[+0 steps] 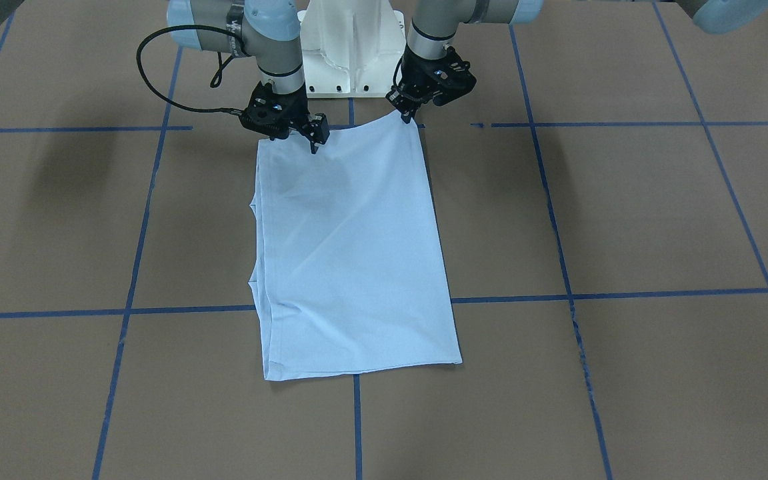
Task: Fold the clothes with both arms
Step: 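Grasp both near corners of the shirt with both grippers, then hold the near shirt corners with both grippers, pinching the hem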
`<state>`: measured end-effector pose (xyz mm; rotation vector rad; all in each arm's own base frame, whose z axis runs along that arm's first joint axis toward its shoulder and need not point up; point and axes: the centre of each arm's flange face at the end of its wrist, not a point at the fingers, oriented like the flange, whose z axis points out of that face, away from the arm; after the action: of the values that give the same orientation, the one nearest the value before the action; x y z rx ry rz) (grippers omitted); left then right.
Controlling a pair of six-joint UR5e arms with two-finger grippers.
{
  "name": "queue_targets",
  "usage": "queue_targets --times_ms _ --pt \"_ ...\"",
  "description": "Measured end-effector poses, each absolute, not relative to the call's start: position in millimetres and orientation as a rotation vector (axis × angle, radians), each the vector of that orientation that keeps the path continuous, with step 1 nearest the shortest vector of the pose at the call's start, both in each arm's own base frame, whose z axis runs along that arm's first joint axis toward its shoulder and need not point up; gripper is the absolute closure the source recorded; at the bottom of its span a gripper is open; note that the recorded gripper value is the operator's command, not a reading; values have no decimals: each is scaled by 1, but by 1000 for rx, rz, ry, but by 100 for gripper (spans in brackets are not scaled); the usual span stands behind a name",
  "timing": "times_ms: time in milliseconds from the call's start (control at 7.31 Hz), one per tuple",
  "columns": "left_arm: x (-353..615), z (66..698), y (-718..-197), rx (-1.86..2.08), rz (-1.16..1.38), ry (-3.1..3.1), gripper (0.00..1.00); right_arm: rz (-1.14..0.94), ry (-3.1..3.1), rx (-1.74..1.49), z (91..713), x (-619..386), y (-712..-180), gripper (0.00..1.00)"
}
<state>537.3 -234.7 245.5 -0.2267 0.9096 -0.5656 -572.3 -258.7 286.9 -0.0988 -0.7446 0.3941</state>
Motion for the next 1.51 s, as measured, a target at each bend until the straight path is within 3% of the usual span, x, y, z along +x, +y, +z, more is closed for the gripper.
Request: queue_targets --times_ms 410,547,821,958,1231,1505 --pt "538 246 -233 -228 -562 911 100 393 -727 -103 297 -572 -253 1" --pt "539 246 -232 -229 -560 910 100 395 -725 -108 298 -573 -249 18" --pt "539 246 -232 -229 -561 909 100 395 -726 -113 296 -575 -245 62" --pt "539 246 -232 -229 -560 908 100 394 -728 -114 296 -576 -244 77" --pt "539 247 -231 -228 -561 906 100 389 -736 -119 291 -576 -242 94" --pt "540 248 -231 -228 -561 904 100 384 -764 -121 279 -569 -241 98"
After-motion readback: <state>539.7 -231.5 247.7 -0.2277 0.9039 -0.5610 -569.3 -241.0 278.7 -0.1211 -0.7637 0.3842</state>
